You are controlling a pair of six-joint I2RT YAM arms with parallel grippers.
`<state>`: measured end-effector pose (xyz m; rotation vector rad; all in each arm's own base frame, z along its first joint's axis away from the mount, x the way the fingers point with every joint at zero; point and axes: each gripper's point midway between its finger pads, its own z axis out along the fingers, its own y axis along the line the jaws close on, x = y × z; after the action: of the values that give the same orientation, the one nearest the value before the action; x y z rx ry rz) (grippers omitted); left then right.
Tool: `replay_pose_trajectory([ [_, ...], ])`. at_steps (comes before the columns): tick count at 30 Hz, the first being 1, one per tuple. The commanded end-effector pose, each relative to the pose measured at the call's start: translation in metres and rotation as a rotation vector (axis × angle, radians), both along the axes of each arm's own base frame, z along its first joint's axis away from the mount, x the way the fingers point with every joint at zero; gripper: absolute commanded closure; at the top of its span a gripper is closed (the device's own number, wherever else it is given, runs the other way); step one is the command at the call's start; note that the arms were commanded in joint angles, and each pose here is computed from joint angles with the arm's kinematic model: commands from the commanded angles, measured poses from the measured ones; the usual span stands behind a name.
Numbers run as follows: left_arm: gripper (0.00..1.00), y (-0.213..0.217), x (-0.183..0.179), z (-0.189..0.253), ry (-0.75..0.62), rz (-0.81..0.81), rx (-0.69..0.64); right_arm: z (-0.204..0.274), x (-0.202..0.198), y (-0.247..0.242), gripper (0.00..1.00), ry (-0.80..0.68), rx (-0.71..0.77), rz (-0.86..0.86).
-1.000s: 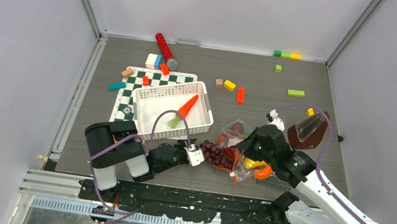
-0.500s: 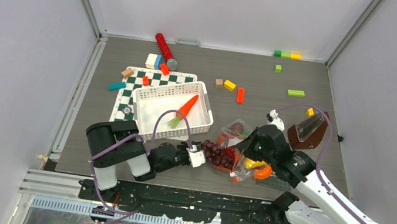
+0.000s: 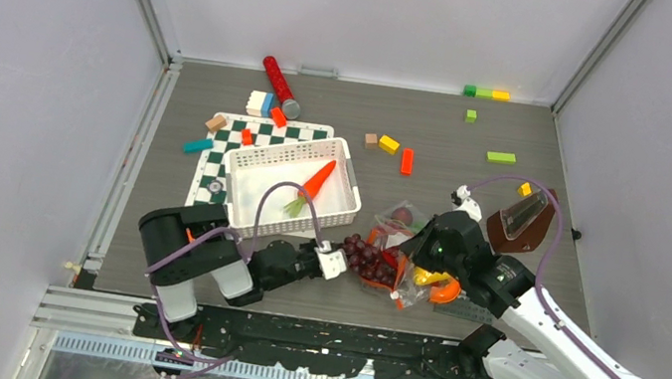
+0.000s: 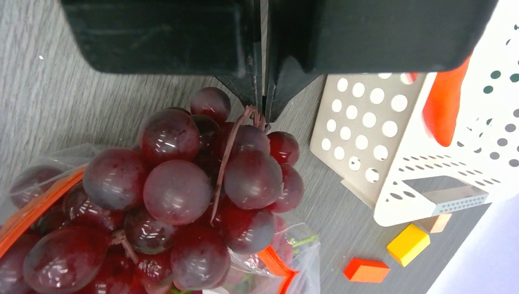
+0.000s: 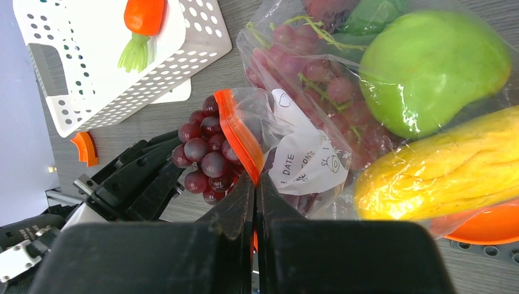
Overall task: Open the zip-top bag and remove the fake food
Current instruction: Pick up the fake fruit from the zipper food storage bag.
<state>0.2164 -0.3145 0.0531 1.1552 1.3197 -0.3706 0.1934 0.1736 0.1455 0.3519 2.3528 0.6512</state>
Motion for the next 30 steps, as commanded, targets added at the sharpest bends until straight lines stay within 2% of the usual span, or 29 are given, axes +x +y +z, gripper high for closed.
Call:
replay_pose_trajectory([
  [1,1.0,-0.003,-0.002,0.04,-0.024,-0.006,-0.149,0.025,0.009,0.0,1.0,-0.066,0.02,-0.015],
  [6,1.0,0.002,-0.013,0.056,0.013,-0.032,-0.206,0.031,0.011,-0.006,1.0,-0.083,0.004,-0.043],
  [13,1.0,0.007,-0.031,0.079,0.045,-0.109,-0.127,0.029,0.012,-0.01,1.0,-0.084,-0.006,-0.062],
  [21,1.0,0.041,-0.032,0.119,-0.015,-0.023,-0.136,0.027,0.012,-0.012,1.0,-0.083,-0.003,-0.072],
  [30,1.0,0.071,-0.033,0.171,-0.061,0.057,-0.266,0.026,0.01,-0.014,1.0,-0.089,-0.001,-0.077],
])
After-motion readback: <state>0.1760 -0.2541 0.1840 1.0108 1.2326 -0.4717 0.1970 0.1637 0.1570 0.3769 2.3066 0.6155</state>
